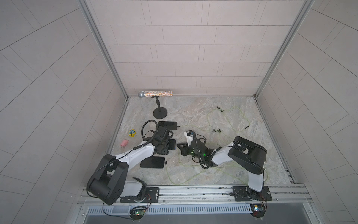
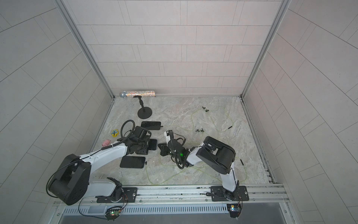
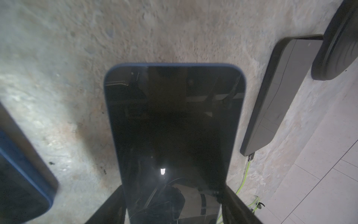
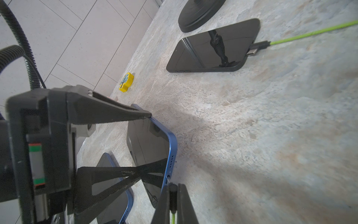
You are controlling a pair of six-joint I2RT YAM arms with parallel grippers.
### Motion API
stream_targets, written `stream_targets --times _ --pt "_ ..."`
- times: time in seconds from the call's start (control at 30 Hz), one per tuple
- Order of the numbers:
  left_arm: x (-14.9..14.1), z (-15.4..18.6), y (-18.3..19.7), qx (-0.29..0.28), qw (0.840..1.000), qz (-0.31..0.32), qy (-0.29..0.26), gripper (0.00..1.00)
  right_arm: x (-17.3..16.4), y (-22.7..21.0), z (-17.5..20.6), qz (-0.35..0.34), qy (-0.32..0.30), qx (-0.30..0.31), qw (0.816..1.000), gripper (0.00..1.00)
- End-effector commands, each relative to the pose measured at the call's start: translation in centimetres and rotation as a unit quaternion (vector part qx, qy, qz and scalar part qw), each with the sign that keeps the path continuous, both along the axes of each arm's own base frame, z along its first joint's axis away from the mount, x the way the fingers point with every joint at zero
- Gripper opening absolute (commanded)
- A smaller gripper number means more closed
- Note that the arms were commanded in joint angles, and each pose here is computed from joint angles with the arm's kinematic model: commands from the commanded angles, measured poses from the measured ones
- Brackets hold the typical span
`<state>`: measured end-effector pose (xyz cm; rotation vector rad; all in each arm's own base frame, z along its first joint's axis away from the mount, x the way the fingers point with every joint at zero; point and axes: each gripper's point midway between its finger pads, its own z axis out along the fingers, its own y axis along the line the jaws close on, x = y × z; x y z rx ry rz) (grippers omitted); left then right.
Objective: Plug wired earphones into phones
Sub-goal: Insert the wired earphone into the phone.
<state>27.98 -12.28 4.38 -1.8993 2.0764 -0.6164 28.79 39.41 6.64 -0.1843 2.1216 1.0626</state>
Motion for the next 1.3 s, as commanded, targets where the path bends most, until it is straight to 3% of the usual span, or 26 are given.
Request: stream_targets --times 0.0,0.8,1.27 --pt "0.5 0.8 -0.7 -0.013 1.0 -0.004 -0.019 0.56 0.1 0.9 1.4 0.008 -0.011 0.013 1.0 0.0" --pt "0.6 1.2 -1.9 -0.027 0.999 -0.016 -0.031 0.55 0.2 1.8 2.0 0.023 0.034 0.091 0.995 0.0" --pt "1.0 2.3 -4.2 -0.065 0.996 -0.021 -0.051 0.54 0.5 1.2 2.7 0.015 0.017 0.112 0.993 0.0"
